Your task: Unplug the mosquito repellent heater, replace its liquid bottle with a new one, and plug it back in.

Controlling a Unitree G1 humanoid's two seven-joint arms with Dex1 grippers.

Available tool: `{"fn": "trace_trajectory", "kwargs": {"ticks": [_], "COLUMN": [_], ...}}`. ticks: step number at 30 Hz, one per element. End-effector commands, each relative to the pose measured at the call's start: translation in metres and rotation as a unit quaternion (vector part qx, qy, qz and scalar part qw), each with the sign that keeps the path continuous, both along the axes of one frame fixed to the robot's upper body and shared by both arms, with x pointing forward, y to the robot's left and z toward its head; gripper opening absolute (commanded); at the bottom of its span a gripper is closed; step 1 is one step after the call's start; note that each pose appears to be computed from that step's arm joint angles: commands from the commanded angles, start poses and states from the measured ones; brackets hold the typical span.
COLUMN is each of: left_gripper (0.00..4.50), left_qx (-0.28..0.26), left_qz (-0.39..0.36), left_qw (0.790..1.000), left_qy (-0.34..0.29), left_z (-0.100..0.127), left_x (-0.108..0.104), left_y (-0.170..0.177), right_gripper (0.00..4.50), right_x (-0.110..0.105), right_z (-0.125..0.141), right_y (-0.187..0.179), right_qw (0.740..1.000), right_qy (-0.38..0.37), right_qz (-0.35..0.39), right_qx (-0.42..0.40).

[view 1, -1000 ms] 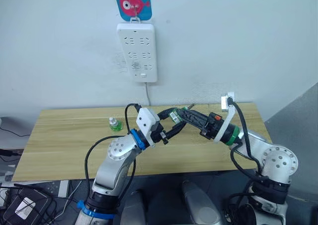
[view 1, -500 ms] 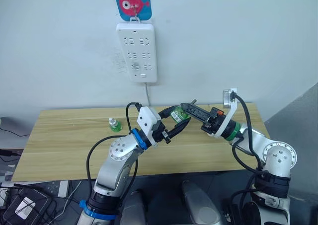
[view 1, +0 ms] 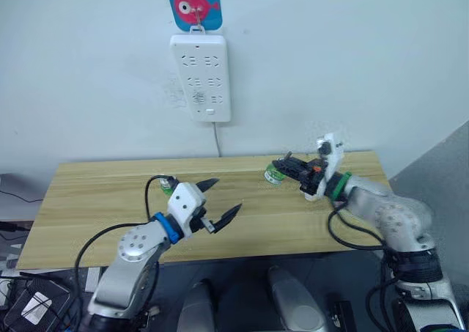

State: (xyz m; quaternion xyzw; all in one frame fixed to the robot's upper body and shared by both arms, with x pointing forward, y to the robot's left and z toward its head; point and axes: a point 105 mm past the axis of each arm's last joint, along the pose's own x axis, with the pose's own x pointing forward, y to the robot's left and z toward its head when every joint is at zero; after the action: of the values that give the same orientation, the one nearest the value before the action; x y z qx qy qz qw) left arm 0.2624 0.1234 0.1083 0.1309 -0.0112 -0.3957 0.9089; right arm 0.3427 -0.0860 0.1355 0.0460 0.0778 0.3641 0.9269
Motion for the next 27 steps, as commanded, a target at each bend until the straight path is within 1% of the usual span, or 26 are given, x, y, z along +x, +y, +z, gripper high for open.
{"fn": "trace_trajectory", "kwargs": {"ticks": [1, 3, 5, 7, 10, 15, 19, 21, 22, 25, 27], "left_gripper": [4.5, 4.5, 4.5, 4.5, 4.5, 4.5, 4.5, 4.5, 4.5, 4.5, 4.5], "left_qx": [-0.008, -0.008, -0.008, -0.004, -0.001, 0.001, 0.003, 0.004, 0.004, 0.002, 0.005], "left_qz": [-0.001, 0.007, 0.008, 0.017, 0.028, 0.04, 0.052, 0.067, 0.077, 0.109, 0.131], "left_qw": [0.999, 0.999, 0.999, 0.999, 0.999, 0.999, 0.998, 0.997, 0.996, 0.994, 0.991], "left_qy": [-0.037, -0.041, -0.041, -0.038, -0.035, -0.032, -0.035, -0.037, -0.039, -0.019, 0.002], "left_z": [0.021, 0.023, 0.025, 0.025, 0.025, 0.026, 0.025, 0.024, 0.023, 0.014, 0.003], "left_x": [-0.014, -0.021, -0.026, -0.03, -0.033, -0.036, -0.035, -0.033, -0.031, -0.027, -0.027], "left_y": [-0.002, -0.002, -0.003, 0.0, 0.003, 0.006, 0.009, 0.014, 0.017, 0.03, 0.041], "right_gripper": [0.82, 0.82, 0.82, 0.82, 0.82, 0.82, 2.26, 2.92, 3.33, 4.44, 4.48], "right_x": [0.029, 0.044, 0.054, 0.062, 0.067, 0.069, 0.069, 0.069, 0.068, 0.064, 0.055], "right_z": [-0.013, -0.031, -0.04, -0.05, -0.061, -0.076, -0.073, -0.068, -0.066, -0.055, -0.04], "right_y": [0.001, -0.001, -0.002, 0.001, 0.006, 0.006, 0.004, 0.003, 0.002, -0.003, -0.007], "right_qw": [0.989, 0.977, 0.974, 0.975, 0.978, 0.982, 0.985, 0.985, 0.985, 0.986, 0.982], "right_qy": [-0.111, -0.143, -0.151, -0.138, -0.129, -0.102, -0.1, -0.111, -0.115, -0.129, -0.161], "right_qz": [-0.064, -0.094, -0.107, -0.112, -0.103, -0.095, -0.093, -0.085, -0.08, -0.059, -0.027], "right_qx": [-0.074, -0.123, -0.133, -0.13, -0.131, -0.124, -0.101, -0.098, -0.097, -0.09, -0.098]}}
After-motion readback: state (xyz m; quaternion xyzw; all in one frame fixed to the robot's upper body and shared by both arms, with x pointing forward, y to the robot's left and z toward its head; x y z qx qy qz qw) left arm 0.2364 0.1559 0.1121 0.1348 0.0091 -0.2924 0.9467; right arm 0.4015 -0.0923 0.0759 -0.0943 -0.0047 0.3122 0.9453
